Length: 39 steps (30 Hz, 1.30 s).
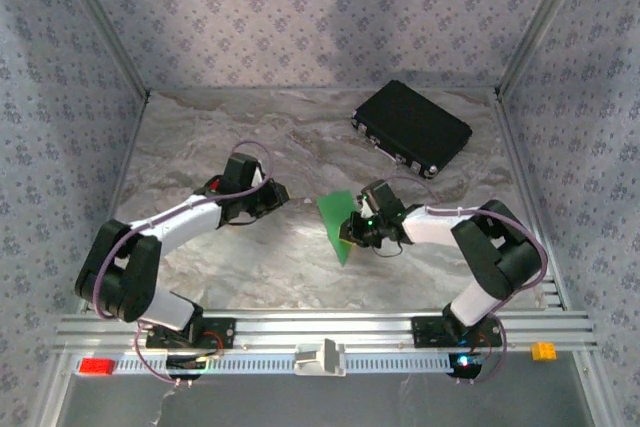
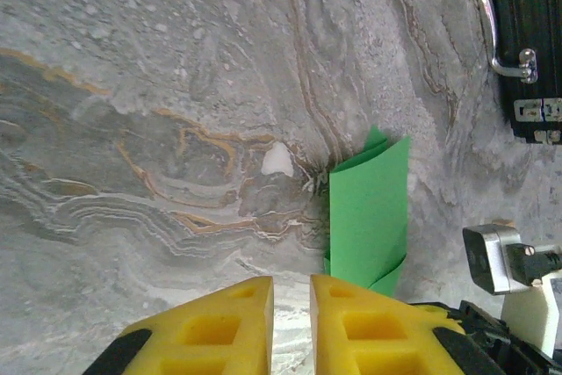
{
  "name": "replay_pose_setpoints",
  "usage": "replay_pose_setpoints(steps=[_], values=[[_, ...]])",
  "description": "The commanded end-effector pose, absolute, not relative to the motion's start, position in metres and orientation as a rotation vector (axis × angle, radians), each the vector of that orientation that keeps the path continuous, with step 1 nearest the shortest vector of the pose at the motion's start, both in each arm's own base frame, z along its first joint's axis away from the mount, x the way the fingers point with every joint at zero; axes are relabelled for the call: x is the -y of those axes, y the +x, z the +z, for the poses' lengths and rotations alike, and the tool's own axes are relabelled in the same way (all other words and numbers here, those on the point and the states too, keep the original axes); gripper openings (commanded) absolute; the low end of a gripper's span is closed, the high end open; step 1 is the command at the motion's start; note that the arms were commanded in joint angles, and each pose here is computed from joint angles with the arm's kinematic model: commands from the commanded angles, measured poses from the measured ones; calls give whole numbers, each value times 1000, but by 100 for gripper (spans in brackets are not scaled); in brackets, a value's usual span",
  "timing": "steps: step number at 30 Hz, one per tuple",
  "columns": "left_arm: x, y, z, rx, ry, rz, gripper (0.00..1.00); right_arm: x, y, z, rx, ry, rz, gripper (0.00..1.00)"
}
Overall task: Fold a paper plane with a square sheet of paper (pick it up from the middle)
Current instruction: Turn over the paper at the center of the table, then fold the wing for the fifth time at the center of the table.
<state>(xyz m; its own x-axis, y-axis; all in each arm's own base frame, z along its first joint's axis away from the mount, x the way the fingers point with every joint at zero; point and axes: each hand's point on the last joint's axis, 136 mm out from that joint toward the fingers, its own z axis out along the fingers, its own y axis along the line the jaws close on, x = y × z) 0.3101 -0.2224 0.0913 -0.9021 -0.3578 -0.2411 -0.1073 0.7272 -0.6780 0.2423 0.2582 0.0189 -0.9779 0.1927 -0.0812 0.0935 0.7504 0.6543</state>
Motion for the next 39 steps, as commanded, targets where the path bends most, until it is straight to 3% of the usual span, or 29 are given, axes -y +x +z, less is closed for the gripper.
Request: replay_pose_setpoints(steps=[1,4,7,11,14,21,30,39], values=[[243,318,105,-2552,-301,-1070,17,-247,241,0,-2751,689,988,16],[259,316,101,-2577,-262,-1112,14,-264,246,14,-2568,895,1180,16],[274,313,97,-2608,-211,-1143,10,-281,255,47,-2481,808,1275,22],[295,310,94,-2632,-144,-1192,6,-251,258,70,-2541,616,969,24],[310,309,91,-2652,-92,-1230,5,-224,261,80,-2521,558,900,25],[338,311,76,-2702,-30,-1282,3,-193,266,76,-2558,480,943,26],[347,322,49,-2772,-55,-1254,1,-208,273,59,-2643,389,1026,28],[333,306,5,-2872,-105,-1192,0,-214,291,49,-2701,320,1009,32]])
